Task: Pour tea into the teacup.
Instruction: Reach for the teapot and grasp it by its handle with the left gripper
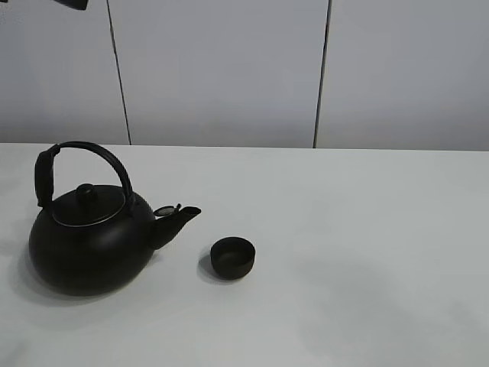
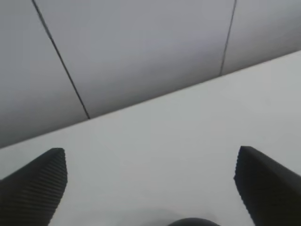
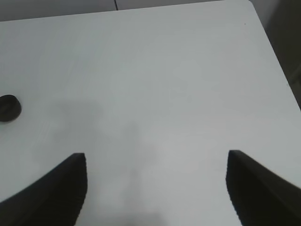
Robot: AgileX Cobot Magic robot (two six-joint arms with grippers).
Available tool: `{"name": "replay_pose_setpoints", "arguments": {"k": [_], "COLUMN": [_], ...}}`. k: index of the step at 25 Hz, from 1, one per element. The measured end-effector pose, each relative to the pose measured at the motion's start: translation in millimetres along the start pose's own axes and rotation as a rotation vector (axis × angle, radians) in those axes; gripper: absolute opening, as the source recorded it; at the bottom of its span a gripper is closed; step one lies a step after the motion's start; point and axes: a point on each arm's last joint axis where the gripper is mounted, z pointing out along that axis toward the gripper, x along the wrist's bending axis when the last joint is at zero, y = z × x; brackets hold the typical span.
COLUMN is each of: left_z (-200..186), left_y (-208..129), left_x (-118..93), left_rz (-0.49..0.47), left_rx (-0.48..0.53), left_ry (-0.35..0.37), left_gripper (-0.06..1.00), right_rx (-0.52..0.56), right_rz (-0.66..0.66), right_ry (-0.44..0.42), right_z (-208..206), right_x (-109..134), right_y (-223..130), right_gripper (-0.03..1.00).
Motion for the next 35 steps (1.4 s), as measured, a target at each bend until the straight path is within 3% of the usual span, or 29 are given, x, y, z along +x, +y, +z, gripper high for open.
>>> {"name": "replay_pose_setpoints", "arguments": {"k": [5,7,10,16,24,35], "left_z": [-27,-37,-46,-41,-12,8], "left_y": [-69,-92,-123,-156,-185,-203], "left_x": [5,3,-3,-10,-24,-27], "left_rz": [0.07,0.125,0.086,-0.06,0.01,-0.016], "left_rx": [-0.273,-0.383,-0.441,-0.371,-0.19,-0.148], "left_ry": [0.246,0.302,0.294,0.217,0.069,0.05], "left_gripper": [0.7,0.7,0.7,0.7,0.7,0.7], "right_rx": [0.0,0.0,0.0,0.0,-0.001,-0.001], "right_rz": [0.0,0.0,0.0,0.0,0.0,0.0], "right_ry": [0.0,0.0,0.0,0.0,0.0,0.0], "right_z": [0,0,0,0,0,0], "right_x": [0,0,0,0,0,0], "right_y": [0,0,0,0,0,0], "right_gripper": [0.56,0.56,0.56,0.56,0.56,0.56]}}
